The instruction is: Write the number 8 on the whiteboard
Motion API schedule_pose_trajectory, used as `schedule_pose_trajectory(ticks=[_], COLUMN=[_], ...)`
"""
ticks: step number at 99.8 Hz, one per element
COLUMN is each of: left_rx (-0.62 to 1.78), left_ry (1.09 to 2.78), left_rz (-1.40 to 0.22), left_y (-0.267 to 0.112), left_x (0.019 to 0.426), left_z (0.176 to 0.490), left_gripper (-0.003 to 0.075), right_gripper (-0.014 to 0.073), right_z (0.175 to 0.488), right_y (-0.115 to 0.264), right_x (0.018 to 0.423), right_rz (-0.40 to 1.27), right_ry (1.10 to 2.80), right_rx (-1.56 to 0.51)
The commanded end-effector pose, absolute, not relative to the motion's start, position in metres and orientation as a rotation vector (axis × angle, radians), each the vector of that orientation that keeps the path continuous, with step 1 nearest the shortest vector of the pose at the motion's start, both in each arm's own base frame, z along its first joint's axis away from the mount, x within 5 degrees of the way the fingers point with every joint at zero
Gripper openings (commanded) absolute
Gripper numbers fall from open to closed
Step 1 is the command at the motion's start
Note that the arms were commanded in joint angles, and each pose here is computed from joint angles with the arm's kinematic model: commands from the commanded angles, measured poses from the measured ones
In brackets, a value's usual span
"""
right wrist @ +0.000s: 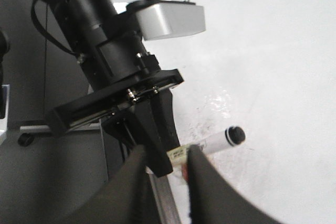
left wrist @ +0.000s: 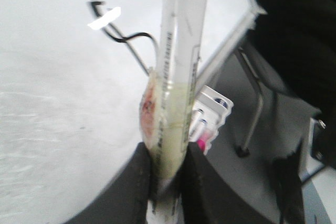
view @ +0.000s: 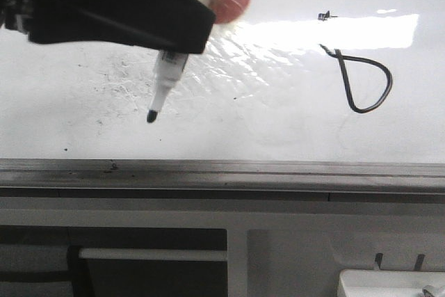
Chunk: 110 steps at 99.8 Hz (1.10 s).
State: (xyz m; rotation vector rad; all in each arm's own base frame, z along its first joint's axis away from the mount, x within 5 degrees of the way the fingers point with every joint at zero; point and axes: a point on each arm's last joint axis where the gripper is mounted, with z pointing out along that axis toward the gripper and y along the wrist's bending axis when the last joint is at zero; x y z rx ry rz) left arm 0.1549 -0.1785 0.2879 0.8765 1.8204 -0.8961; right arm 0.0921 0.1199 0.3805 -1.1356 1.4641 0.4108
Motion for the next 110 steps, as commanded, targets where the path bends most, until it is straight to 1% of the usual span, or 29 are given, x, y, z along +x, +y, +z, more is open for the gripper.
schedule_pose_trajectory(ticks=[1, 14, 22, 32, 41, 51, 58, 70, 85, 103, 106, 110], left_rx=[0.687, 0.65, 0.596, 0.542, 0.537, 0.53, 0.505, 0.457, 0.448, 0.462, 0.461, 0.46], left_ry=[1.856, 1.936, 2.005, 2.064, 2.065, 2.037, 2.021, 2.017, 2.04, 2.054, 2.056, 2.056], left_rz=[-0.948, -0.93, -0.873, -0.801, -0.792, -0.795, -0.76, -0.644, -0.524, -0.514, -0.512, -0.51], left_y=[-0.18, -0.186, -0.187, -0.188, -0.193, -0.199, -0.2, -0.196, -0.192, -0.194, -0.194, -0.194], left_x=[0.163, 0.173, 0.183, 0.194, 0.2, 0.207, 0.213, 0.224, 0.231, 0.233, 0.233, 0.233], left_z=[0.297, 0.281, 0.268, 0.258, 0.259, 0.269, 0.276, 0.281, 0.274, 0.269, 0.268, 0.268], left_gripper=[-0.002, -0.002, -0.002, -0.002, -0.002, -0.002, -0.002, -0.002, -0.002, -0.0017, -0.0008, 0.0027], right_gripper=[-0.0061, -0.006, -0.006, -0.006, -0.006, -0.006, -0.0064, -0.0064, -0.0064, -0.0064, -0.0064, -0.0064], right_z=[0.403, 0.404, 0.405, 0.405, 0.405, 0.404, 0.404, 0.401, 0.4, 0.4, 0.4, 0.4], right_y=[0.109, 0.104, 0.102, 0.1, 0.096, 0.092, 0.09, 0.089, 0.089, 0.089, 0.089, 0.089], right_x=[0.09, 0.091, 0.092, 0.095, 0.096, 0.097, 0.098, 0.098, 0.097, 0.097, 0.097, 0.097], right_rz=[0.4, 0.388, 0.379, 0.409, 0.404, 0.382, 0.373, 0.37, 0.406, 0.406, 0.406, 0.406], right_ry=[1.373, 1.38, 1.386, 1.429, 1.458, 1.476, 1.488, 1.515, 1.546, 1.544, 1.544, 1.544], right_rx=[-1.017, -0.984, -0.97, -0.906, -0.869, -0.853, -0.85, -0.861, -0.829, -0.828, -0.828, -0.828])
